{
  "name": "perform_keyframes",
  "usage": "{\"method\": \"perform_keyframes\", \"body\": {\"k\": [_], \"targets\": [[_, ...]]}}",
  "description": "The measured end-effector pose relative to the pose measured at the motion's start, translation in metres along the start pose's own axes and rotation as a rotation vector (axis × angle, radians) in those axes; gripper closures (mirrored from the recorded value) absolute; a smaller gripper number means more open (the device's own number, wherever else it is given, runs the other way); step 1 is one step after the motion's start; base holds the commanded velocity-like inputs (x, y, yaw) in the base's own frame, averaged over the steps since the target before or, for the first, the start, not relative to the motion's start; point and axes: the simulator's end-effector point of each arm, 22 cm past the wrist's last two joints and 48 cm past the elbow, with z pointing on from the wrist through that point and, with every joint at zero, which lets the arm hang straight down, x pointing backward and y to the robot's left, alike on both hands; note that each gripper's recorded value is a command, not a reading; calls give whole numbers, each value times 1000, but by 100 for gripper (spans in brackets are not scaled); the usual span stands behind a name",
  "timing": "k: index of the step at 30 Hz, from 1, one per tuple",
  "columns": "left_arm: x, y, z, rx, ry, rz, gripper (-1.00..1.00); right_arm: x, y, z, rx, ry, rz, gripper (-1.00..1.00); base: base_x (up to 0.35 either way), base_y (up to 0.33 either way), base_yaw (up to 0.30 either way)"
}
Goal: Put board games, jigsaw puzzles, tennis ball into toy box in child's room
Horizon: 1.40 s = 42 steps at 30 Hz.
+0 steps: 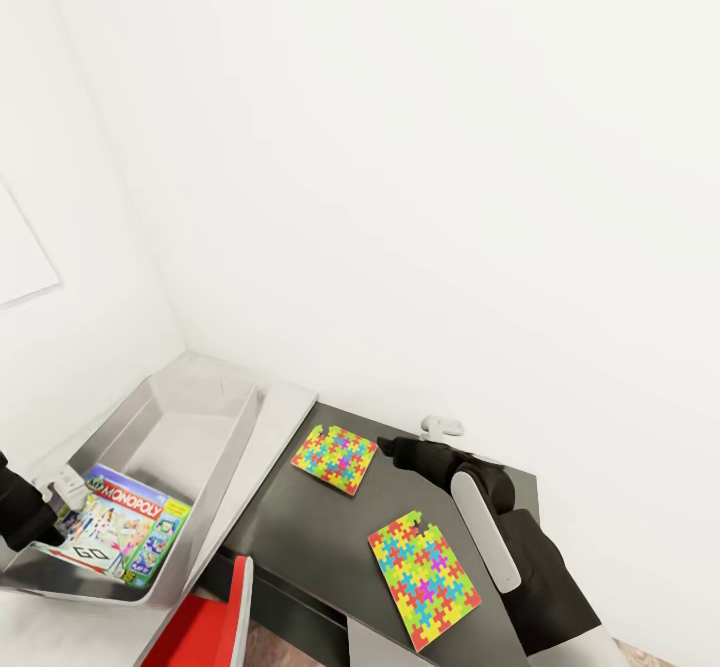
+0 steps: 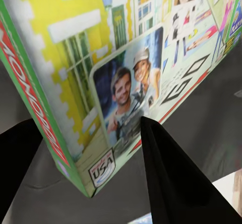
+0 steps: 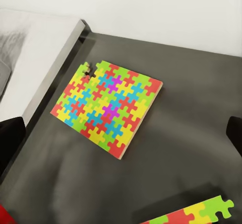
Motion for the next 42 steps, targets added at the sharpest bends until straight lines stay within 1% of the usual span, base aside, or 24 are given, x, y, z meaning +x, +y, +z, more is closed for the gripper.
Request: {"method": "perform_keyframes", "body": {"k": [8, 22, 23, 42], "targets": [[3, -2, 4, 11, 7, -14, 100, -1, 1, -1, -1, -3, 0, -100, 0, 0, 0], [3, -2, 5, 13, 8, -19, 100, -2, 0, -1, -1, -4, 0, -100, 0, 0, 0], [3, -2, 5, 13, 8, -19, -100, -2, 0, -1, -1, -4, 0, -100, 0, 0, 0], [6, 2, 2, 4, 10, -24, -100, -3, 0, -1, -1, -6, 0, -100, 0, 0, 0]]}}
